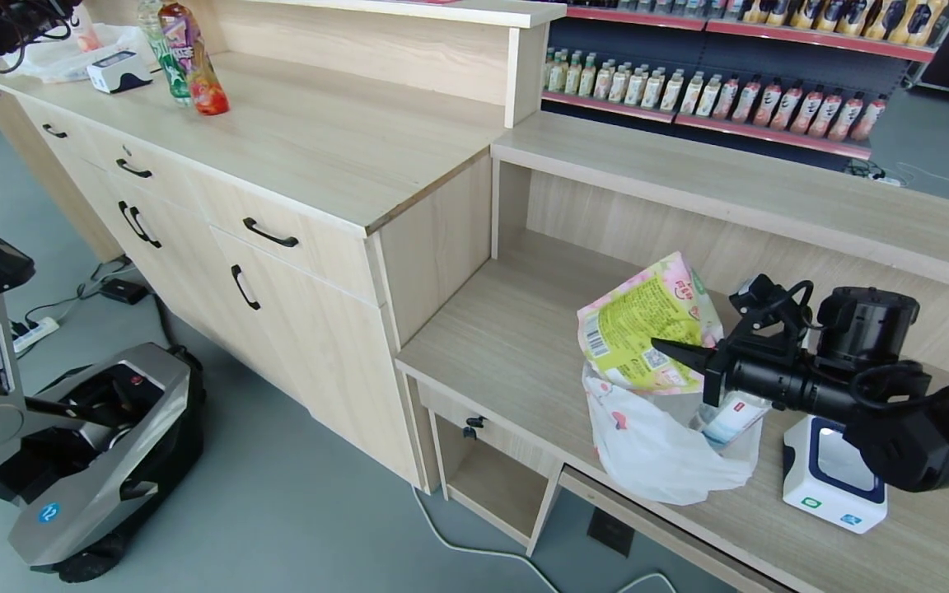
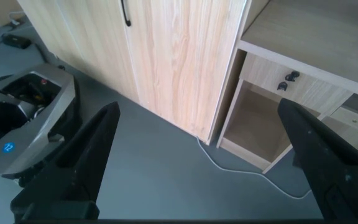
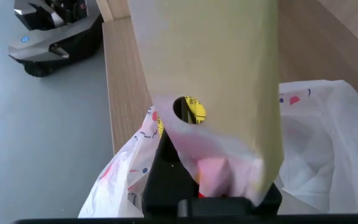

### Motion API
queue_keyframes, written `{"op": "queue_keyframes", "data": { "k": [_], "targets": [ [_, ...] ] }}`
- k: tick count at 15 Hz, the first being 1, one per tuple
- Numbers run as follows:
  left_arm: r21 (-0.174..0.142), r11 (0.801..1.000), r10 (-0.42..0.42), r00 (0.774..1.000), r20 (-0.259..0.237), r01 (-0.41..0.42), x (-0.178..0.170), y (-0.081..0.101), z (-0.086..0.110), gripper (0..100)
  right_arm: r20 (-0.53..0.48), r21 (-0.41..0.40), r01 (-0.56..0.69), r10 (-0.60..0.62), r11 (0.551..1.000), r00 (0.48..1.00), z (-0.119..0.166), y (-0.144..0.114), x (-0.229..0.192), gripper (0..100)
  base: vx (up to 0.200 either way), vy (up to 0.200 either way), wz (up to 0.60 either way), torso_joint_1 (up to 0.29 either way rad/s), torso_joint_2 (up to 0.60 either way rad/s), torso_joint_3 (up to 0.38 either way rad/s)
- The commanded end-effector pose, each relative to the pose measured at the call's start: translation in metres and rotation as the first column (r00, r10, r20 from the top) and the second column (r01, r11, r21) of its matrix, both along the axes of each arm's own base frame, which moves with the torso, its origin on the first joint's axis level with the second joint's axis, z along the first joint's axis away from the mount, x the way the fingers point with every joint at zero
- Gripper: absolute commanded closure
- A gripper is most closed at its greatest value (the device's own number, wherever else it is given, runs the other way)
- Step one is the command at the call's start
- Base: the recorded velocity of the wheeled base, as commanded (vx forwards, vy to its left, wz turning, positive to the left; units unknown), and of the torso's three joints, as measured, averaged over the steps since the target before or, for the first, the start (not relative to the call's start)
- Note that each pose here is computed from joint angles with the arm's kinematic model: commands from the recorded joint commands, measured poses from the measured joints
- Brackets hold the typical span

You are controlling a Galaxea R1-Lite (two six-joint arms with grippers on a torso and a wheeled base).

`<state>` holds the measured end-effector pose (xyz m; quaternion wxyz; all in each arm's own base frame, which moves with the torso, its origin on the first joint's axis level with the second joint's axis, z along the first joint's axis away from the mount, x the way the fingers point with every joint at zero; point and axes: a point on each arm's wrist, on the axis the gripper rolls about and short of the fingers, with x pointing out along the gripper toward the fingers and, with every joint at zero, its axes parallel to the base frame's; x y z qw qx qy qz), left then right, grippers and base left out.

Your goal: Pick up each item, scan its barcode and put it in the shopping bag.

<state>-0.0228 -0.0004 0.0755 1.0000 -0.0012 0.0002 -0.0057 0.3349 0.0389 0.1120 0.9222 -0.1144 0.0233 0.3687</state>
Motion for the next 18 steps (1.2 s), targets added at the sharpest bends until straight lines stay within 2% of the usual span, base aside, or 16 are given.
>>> {"op": "queue_keyframes", "data": {
  "k": [1,10,18],
  "targets": [
    [-0.001,1.000,-0.001,1.000,0.000,0.001,0.000,0.000,0.000,0,-0.008,-0.012,-0.001,0.001,1.000,1.000,-0.005,0.000,0.000,100,0.000,0.000,0.00,0.000,0.00,0.000],
    [-0.001,1.000,-0.001,1.000,0.000,0.001,0.000,0.000,0.000,0,0.023,-0.012,-0.001,0.002,1.000,1.000,0.004,-0.002,-0.001,100,0.000,0.000,0.00,0.000,0.00,0.000],
    [-0.001,1.000,-0.001,1.000,0.000,0.001,0.000,0.000,0.000,0,0.265,0.068,-0.019,0.000,0.997,0.964,0.074,0.003,0.008,100,0.000,0.000,0.00,0.000,0.00,0.000]
  ]
}}
